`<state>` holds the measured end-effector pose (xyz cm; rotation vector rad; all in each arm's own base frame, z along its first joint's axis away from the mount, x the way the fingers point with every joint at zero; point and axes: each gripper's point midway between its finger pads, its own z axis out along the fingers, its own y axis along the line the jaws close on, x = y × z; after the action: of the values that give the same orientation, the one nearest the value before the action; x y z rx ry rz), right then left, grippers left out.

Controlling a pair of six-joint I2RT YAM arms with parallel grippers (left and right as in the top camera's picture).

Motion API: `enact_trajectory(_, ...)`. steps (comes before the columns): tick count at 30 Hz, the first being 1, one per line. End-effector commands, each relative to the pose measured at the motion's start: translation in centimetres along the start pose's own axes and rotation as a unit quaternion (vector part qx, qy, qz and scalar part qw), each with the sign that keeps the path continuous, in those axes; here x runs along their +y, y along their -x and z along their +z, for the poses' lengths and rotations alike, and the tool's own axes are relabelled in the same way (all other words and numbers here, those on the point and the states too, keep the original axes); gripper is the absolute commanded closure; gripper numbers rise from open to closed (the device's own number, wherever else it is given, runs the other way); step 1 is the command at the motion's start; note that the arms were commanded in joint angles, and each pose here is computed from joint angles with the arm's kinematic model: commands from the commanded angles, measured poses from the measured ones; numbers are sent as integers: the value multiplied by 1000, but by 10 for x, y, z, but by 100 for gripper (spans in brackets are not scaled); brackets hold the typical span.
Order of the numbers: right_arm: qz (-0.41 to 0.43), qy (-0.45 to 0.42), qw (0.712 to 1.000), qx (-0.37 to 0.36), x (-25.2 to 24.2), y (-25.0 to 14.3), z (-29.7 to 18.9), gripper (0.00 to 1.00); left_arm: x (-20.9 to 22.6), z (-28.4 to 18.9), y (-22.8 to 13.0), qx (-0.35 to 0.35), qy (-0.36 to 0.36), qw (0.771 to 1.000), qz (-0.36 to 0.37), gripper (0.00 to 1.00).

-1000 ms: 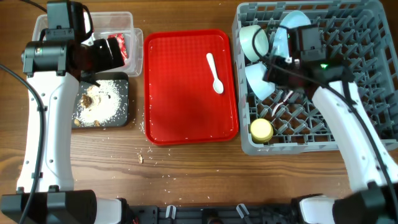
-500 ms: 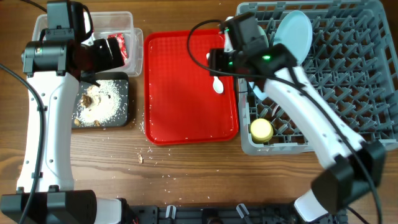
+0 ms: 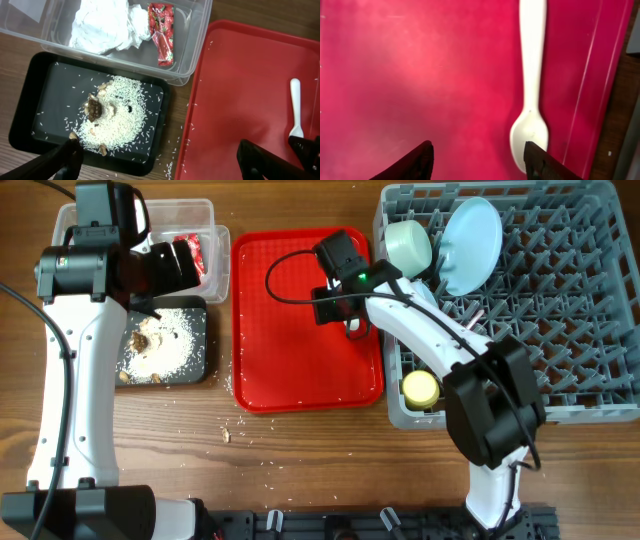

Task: Sort waste into correct bins and load items into the dishwasher rack
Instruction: 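Move right gripper back to the white spoon and grasp it, then carry the white spoon into the rack and release it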

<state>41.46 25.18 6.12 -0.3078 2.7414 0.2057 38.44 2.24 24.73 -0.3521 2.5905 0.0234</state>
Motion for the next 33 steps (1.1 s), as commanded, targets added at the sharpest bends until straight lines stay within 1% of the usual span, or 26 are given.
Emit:
enact_trajectory(1,-6,-29,999,-14,-8,8,9,40,2,-2,4,-7,4,1000,-8,0)
enact_trajectory(6,-2,-32,999,-17,-10,9,13,42,2,-2,4,-7,4,1000,-8,0)
enact_trajectory(13,8,-57,998,29,-23,-16,58,49,2,-2,4,-7,4,1000,-8,0)
enact_trajectory(16,14,-61,998,27,-29,-14,63,50,2,-2,4,-7,4,1000,-8,0)
enact_trajectory(19,18,-69,997,17,-37,-8,65,53,2,-2,4,-7,4,1000,-8,0)
enact_trajectory(22,-4,-66,998,9,-35,-1,59,55,2,-2,4,-7,4,1000,-8,0)
enact_trajectory(25,-5,-59,998,-14,-30,15,46,55,2,-2,4,-7,4,1000,-8,0)
enact_trajectory(28,-34,-52,997,-39,-25,34,34,55,2,-2,4,-7,4,1000,-8,0)
enact_trajectory(31,-38,-80,994,-59,-35,45,31,55,2,-2,4,-7,4,1000,-8,0)
enact_trajectory(33,-33,-90,994,-59,-43,46,35,58,2,-2,4,-7,4,1000,-8,0)
